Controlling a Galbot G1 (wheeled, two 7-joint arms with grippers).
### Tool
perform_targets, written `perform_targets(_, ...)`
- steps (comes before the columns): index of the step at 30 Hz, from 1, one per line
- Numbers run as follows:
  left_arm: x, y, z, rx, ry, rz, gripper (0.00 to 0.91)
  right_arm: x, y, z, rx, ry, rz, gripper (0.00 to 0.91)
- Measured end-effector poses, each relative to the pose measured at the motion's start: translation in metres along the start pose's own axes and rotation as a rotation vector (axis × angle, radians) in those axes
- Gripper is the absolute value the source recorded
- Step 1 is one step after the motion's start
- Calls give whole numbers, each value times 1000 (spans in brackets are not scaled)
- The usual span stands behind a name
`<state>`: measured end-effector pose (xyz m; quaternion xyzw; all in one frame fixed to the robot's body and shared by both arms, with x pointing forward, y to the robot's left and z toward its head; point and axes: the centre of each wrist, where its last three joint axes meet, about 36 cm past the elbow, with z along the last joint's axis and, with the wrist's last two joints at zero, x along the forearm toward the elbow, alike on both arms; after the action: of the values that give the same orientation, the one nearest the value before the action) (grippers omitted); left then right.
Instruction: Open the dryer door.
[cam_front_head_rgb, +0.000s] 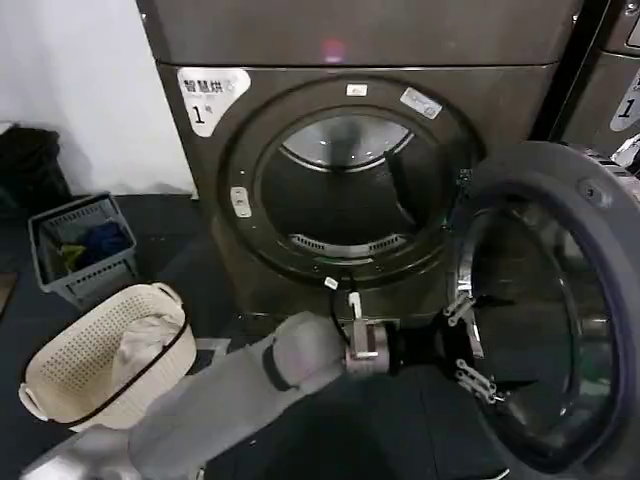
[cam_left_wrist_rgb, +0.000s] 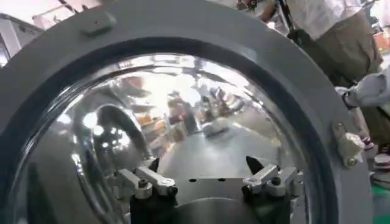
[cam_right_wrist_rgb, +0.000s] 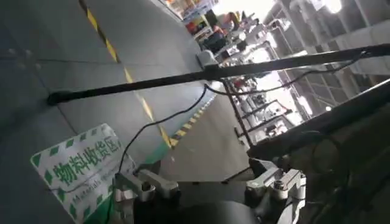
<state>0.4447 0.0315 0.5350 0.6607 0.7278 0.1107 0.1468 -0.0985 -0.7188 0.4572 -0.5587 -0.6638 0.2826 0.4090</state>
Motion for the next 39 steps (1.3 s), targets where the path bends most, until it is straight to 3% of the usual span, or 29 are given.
perform_targets(27, -84, 27, 8, -176, -63, -129, 907, 12, 0, 4, -31, -1, -29, 907)
perform_targets(39, -117, 40, 18, -212, -24, -208, 907, 14, 4, 8, -34, 3, -37, 907)
